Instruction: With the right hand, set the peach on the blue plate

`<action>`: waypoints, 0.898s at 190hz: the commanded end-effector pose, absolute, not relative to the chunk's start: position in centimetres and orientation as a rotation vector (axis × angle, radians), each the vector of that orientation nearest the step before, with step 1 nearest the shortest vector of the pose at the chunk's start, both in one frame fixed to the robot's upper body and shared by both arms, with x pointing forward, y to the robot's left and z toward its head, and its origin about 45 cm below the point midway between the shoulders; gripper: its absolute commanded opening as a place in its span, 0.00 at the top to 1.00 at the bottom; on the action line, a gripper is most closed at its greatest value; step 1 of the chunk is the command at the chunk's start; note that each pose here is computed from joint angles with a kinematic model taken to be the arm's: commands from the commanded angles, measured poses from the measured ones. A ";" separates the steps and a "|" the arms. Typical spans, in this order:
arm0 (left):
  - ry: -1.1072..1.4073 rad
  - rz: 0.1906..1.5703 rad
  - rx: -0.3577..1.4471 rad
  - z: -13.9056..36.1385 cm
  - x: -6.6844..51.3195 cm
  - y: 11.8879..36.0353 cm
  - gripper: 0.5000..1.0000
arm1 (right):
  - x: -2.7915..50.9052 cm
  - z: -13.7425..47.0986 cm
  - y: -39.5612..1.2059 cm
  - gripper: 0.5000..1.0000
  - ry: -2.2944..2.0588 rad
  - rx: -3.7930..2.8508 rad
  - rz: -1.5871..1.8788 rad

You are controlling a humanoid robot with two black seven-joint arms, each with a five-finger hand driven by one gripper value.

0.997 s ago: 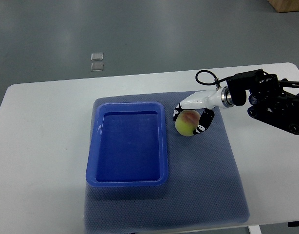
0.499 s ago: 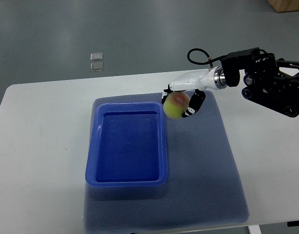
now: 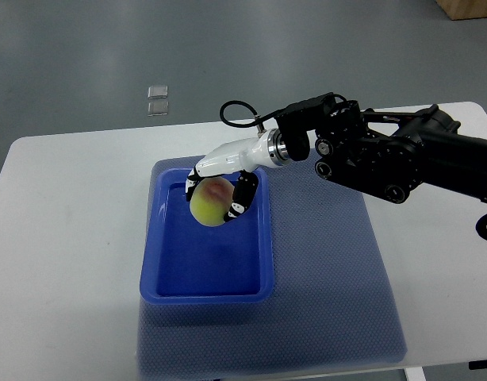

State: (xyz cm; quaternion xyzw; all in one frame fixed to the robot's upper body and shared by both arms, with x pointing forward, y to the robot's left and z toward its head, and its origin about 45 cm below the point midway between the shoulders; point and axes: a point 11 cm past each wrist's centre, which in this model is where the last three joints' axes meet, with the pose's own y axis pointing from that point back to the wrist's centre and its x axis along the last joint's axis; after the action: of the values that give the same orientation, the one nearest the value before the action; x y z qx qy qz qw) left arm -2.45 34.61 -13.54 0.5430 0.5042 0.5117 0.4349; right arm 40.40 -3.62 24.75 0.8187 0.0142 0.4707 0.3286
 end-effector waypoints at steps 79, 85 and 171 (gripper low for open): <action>1.255 1.274 1.352 -13.5 -2.5 34.6 0.00 | 38.2 20.7 -2.8 0.39 0.078 2.198 1.144; 1.257 1.273 1.353 -13.5 -2.5 34.6 0.00 | 38.2 20.7 -2.8 0.34 0.075 2.199 1.144; 1.255 1.274 1.352 -13.5 -2.5 34.6 0.00 | 39.2 22.9 -2.9 0.15 -0.019 2.305 1.078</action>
State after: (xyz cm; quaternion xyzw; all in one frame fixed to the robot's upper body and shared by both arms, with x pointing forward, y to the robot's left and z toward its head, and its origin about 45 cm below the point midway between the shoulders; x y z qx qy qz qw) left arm -2.48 34.61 -13.54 0.5431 0.5042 0.5116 0.4348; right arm 38.51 -2.96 21.39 0.8477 0.0177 0.4263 0.3153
